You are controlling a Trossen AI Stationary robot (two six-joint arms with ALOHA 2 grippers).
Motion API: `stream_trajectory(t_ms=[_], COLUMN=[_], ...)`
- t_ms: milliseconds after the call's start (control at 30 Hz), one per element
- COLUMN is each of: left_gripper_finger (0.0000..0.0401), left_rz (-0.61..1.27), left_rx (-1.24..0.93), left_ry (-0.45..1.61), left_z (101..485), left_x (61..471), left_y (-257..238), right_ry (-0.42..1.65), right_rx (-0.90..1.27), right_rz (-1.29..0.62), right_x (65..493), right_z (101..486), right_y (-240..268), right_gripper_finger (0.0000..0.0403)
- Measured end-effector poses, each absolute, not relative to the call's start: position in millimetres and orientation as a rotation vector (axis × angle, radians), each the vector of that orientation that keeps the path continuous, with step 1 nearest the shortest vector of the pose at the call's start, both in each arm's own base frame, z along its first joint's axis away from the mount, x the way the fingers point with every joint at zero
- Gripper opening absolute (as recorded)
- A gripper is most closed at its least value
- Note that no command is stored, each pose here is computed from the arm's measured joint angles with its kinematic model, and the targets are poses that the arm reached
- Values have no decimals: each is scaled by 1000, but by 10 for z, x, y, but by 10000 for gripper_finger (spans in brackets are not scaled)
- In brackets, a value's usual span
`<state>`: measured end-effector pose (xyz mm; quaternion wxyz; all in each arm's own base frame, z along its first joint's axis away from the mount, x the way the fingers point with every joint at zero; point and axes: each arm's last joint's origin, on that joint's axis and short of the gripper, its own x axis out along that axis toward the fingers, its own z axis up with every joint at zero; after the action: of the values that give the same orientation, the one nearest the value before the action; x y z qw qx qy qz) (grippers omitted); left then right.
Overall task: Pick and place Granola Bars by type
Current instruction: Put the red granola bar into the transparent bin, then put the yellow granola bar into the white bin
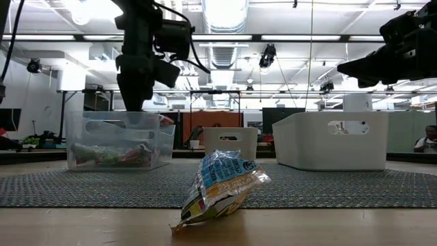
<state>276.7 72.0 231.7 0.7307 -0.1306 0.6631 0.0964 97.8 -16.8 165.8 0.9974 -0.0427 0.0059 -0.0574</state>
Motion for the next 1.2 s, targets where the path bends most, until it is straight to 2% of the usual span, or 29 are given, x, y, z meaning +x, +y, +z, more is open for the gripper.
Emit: stream_trajectory(t_ms=[333,733,1200], left_gripper_finger=[40,129,131], left_rz=[224,235,208], left_rx=[-298,-298,-311], left_ry=[1455,1455,1419], left_z=[2317,2271,2327], left_x=[2759,2744,2801], left_y=[762,773,705], right_ry=[12,12,12], right_rx=[-82,-81,-82], right_rz=[-115,-115,-115], right_x=[978,978,978], right_z=[1658,1657,1658], right_y=[-168,-168,-168], right_gripper_finger=[9,9,9])
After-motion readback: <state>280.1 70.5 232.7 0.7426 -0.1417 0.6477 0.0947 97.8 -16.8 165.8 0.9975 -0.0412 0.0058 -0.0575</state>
